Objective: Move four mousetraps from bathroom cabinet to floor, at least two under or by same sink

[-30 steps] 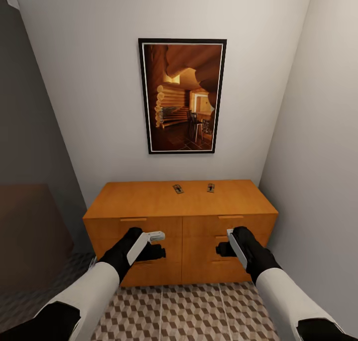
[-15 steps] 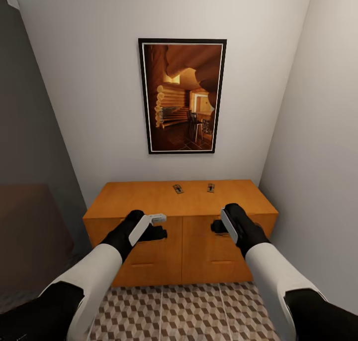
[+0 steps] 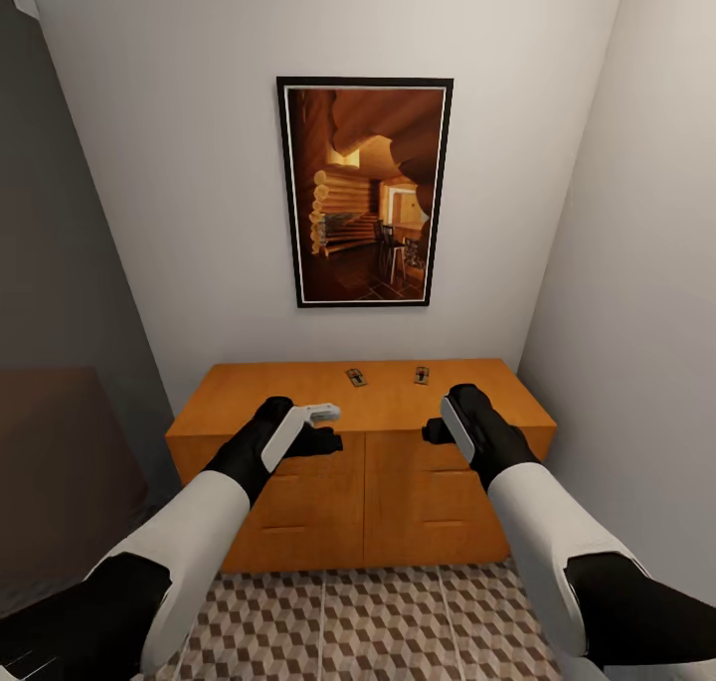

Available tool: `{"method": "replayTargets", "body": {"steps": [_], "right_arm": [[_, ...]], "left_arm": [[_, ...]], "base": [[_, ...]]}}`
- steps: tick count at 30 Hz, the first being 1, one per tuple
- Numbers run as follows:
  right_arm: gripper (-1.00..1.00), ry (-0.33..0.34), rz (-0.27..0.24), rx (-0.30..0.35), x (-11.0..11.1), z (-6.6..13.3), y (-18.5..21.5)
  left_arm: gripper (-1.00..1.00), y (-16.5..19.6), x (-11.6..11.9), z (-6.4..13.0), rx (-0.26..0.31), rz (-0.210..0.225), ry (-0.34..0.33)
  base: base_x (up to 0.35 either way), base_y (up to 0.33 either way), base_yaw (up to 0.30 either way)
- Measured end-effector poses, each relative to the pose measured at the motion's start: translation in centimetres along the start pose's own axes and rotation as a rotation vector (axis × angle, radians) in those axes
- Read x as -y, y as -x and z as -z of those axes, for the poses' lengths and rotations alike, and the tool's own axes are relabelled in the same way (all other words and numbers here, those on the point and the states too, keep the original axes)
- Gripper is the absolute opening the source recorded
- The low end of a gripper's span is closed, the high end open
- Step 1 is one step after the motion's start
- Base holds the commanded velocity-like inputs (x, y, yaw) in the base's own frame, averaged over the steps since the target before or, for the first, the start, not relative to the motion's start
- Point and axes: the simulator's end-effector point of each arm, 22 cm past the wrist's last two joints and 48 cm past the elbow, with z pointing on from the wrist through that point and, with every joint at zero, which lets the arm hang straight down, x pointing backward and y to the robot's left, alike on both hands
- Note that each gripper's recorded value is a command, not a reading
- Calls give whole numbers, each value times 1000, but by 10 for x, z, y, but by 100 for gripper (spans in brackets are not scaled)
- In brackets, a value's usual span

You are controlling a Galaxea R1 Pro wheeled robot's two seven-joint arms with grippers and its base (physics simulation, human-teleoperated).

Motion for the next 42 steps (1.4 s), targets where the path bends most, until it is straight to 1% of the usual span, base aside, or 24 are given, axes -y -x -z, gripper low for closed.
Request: {"method": "replayTargets", "body": {"steps": [3, 7, 19, 27, 33, 42], "right_arm": [[100, -1, -2, 7, 1, 3, 6], [100, 1, -3, 12, 1, 5, 10], [100, 2, -5, 24, 2, 9, 17], [100, 0, -13, 71, 4, 22, 39], [100, -3, -19, 109, 7, 33, 53], [100, -5, -21, 125, 8, 38, 59]], "left_arm": [[100, 7, 5, 8, 6, -11, -11], [100, 11, 9, 13, 10, -18, -20], [100, 14, 15, 17, 15, -22, -32], [100, 15, 16, 17, 21, -22, -33], [100, 22, 18, 18, 50, -16, -33], [100, 31, 19, 19, 90, -9, -30]], "base": [[0, 0, 0], [0, 0, 0], [0, 0, 0], [0, 0, 0], [0, 0, 0], [0, 0, 0]]}}
